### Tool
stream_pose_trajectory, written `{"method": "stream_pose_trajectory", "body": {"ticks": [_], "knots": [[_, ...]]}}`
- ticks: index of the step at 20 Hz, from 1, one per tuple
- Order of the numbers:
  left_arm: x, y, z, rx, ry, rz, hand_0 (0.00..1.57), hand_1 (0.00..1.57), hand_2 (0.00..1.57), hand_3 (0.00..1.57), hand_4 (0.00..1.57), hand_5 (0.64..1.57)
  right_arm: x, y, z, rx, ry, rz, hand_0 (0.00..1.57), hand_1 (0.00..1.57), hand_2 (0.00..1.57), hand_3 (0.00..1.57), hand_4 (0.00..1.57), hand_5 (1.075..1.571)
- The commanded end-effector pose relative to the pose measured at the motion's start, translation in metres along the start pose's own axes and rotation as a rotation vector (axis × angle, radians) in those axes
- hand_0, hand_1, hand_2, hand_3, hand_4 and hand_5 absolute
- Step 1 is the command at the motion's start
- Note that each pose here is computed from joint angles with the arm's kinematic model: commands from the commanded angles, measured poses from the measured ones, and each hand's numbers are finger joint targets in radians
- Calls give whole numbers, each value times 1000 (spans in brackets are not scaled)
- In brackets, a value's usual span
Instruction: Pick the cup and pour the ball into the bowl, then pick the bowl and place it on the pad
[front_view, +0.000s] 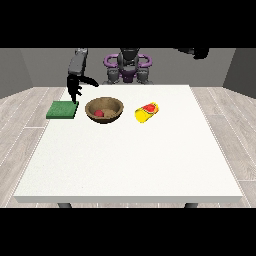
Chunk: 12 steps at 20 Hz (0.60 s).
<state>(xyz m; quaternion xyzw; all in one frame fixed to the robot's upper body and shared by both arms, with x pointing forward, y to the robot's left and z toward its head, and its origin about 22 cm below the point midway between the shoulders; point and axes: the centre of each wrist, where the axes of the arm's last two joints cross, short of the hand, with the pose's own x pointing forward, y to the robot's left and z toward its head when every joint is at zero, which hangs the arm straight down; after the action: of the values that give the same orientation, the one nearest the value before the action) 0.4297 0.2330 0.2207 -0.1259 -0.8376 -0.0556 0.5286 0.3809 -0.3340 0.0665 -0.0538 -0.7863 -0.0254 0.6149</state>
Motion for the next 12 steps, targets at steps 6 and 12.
{"method": "stream_pose_trajectory", "body": {"ticks": [6, 12], "knots": [[56, 99, 20, 23, -13, 64, 0, 0, 0, 0, 211, 1555, -30, 26, 16, 49, 36, -6, 0, 0, 0, 0, 0, 1570], [71, 108, 24, 22, -6, 94, 0, 0, 0, 0, 181, 1563, -43, 30, 16, 32, 41, -5, 0, 0, 0, 0, 0, 1570]]}}
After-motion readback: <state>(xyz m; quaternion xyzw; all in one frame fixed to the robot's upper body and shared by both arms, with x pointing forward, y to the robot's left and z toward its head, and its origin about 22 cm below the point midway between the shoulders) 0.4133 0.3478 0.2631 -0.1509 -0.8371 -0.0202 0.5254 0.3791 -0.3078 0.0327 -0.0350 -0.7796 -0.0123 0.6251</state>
